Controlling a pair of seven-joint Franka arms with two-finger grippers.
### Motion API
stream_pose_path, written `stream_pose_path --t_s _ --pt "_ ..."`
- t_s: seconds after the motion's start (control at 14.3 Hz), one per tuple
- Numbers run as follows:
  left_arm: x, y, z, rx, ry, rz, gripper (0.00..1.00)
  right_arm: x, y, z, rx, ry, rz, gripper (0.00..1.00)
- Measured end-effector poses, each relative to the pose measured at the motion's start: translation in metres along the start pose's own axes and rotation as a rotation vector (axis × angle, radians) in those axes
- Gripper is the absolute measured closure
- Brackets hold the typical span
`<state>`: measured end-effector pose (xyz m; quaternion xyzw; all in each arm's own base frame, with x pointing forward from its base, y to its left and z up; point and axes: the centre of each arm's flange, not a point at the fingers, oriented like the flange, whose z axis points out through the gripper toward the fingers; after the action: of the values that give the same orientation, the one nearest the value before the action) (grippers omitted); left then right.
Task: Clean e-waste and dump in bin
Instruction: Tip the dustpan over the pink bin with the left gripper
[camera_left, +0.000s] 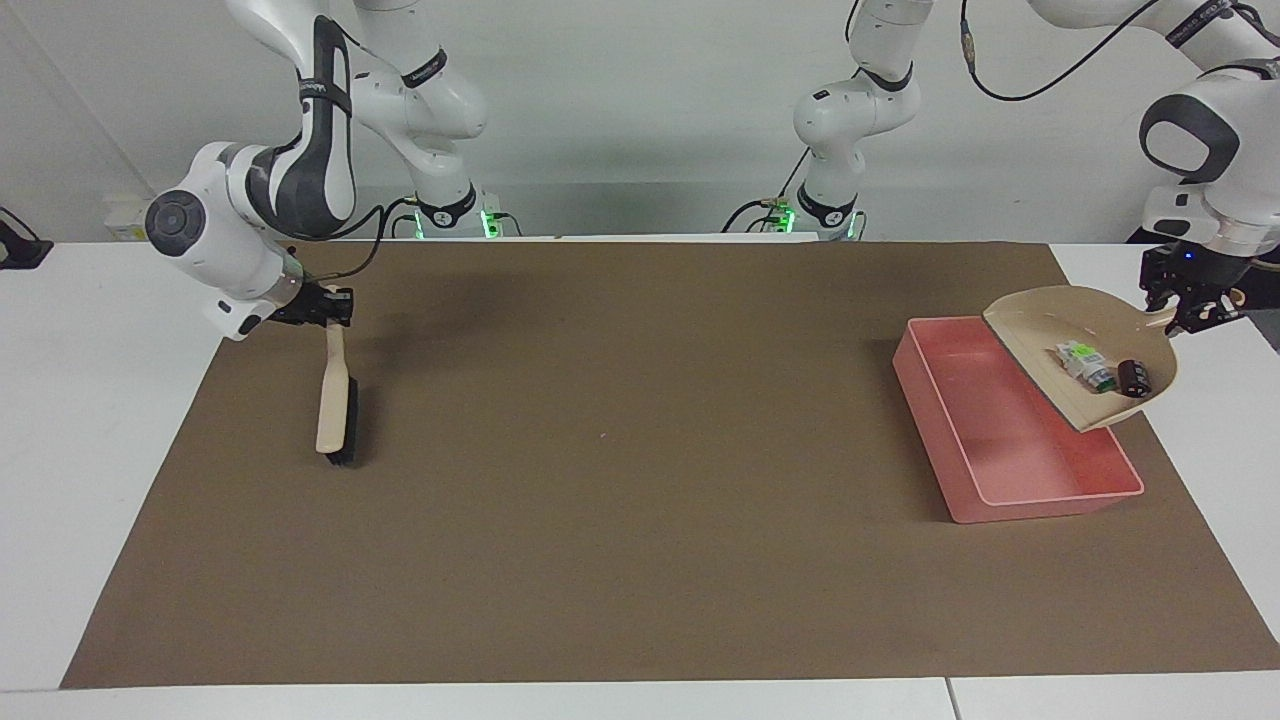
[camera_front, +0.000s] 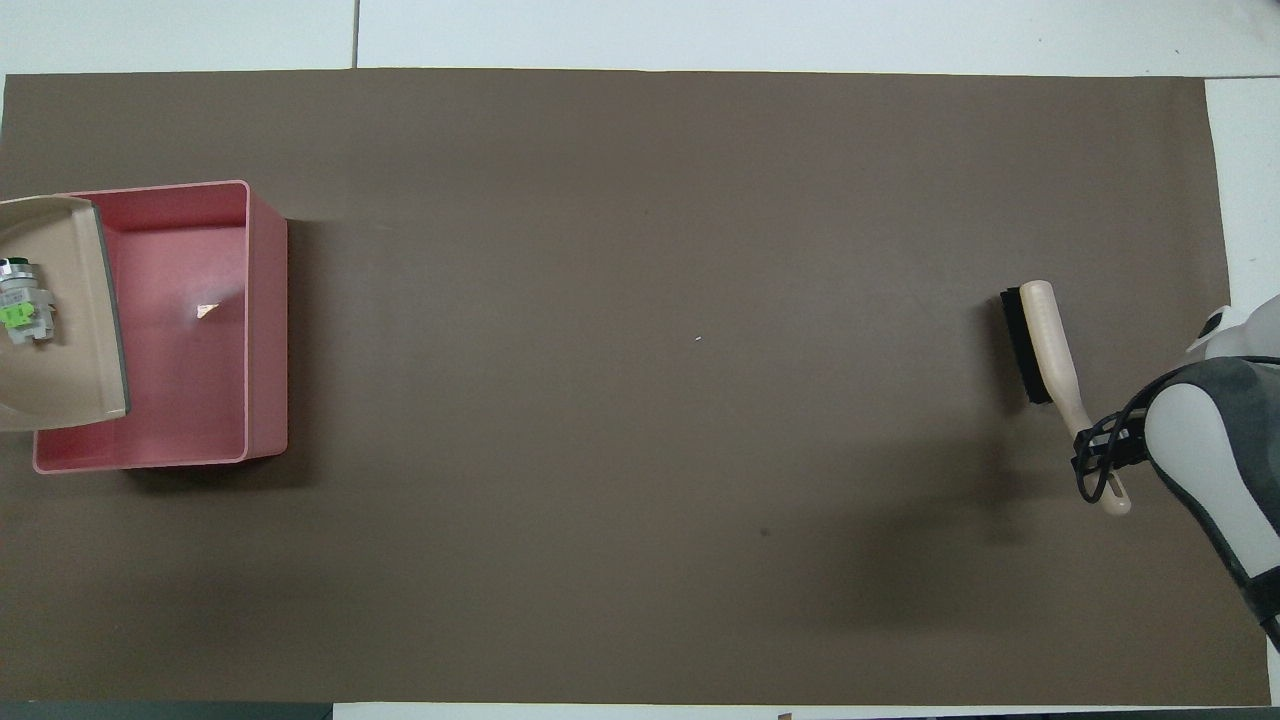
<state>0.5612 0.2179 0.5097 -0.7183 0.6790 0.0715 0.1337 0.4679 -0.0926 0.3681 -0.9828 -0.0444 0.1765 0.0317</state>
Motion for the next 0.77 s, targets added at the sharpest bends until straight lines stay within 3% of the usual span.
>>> stream_pose_path --t_s 0.63,0.77 --pt "0.080 -0.014 0.008 -0.049 -0.278 0.130 0.67 -0.007 -0.007 0.018 -0.013 0.032 0.003 0.74" --pt "0.092 -0.012 0.009 -0.062 -0.328 0.131 0.67 -0.007 -0.007 0.018 -0.013 0.033 0.003 0.69"
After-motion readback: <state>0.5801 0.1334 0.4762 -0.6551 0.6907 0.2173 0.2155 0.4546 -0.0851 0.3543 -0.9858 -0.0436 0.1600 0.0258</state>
